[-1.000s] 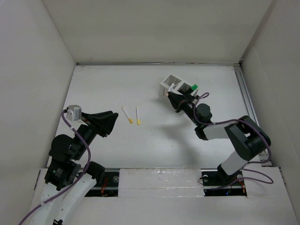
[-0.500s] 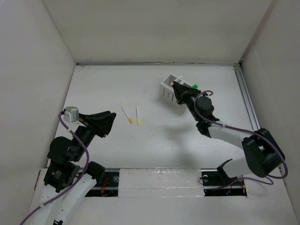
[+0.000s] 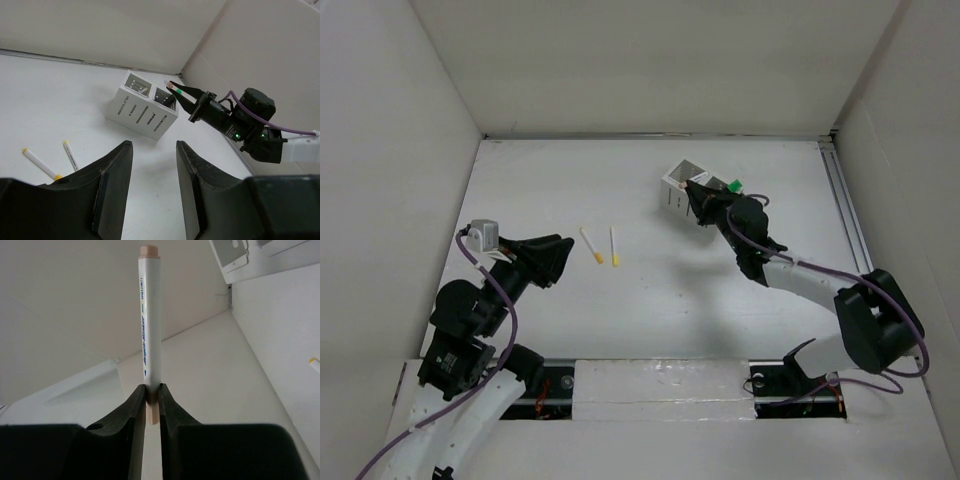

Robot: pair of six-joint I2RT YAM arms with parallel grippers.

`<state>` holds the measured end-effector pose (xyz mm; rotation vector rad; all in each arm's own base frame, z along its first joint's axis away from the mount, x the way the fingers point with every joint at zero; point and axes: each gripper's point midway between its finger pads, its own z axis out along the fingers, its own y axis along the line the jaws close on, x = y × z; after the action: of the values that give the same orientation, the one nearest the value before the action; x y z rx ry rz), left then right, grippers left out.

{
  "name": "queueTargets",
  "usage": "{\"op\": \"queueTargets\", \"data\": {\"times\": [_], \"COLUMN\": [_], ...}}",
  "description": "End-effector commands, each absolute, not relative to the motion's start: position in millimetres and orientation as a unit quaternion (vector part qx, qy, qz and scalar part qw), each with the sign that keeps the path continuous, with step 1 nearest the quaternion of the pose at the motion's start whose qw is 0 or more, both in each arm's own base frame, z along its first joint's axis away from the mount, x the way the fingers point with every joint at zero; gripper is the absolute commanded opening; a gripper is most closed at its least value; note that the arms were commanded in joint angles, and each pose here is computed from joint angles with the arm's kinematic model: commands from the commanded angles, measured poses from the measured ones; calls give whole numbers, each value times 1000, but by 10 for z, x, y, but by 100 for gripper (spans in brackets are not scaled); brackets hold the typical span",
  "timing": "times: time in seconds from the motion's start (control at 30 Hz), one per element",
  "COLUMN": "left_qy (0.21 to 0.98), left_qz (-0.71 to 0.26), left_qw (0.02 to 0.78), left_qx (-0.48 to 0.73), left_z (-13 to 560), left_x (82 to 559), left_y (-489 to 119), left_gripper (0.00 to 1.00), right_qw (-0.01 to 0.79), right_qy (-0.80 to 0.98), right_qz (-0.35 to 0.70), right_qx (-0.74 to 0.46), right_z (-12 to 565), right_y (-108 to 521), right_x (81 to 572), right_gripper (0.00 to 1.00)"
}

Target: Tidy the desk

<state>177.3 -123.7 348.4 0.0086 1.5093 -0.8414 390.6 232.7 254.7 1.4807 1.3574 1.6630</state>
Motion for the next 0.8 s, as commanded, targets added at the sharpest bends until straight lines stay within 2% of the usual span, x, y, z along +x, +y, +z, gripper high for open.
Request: {"op": "queueTargets", "data": {"times": [0.0, 0.23, 0.47, 0.77], "left_qy": [662, 663, 665, 663], "left_qz": [-378, -376, -372, -374], "left_qw": [647, 648, 648, 649], "left_qx": [17, 14, 12, 14], "left_z": [3567, 3554, 3543, 3555], "left_x": [1795, 1813, 1825, 1810], "left_y": [-1308, -1298, -1286, -1285], "left_gripper": [37, 37, 36, 36], "right_qw": [77, 64, 36, 22], "right_qy": [342, 341, 320, 319], "right_qz": [674, 656, 676, 660], "right_qx": [650, 670, 663, 680], "right_z": [2803, 2637, 2707, 2340], "right_y": [2286, 2299, 2362, 2390], "right_x": [4111, 4096, 4164, 4206], "right_gripper": [5, 5, 6, 9]}}
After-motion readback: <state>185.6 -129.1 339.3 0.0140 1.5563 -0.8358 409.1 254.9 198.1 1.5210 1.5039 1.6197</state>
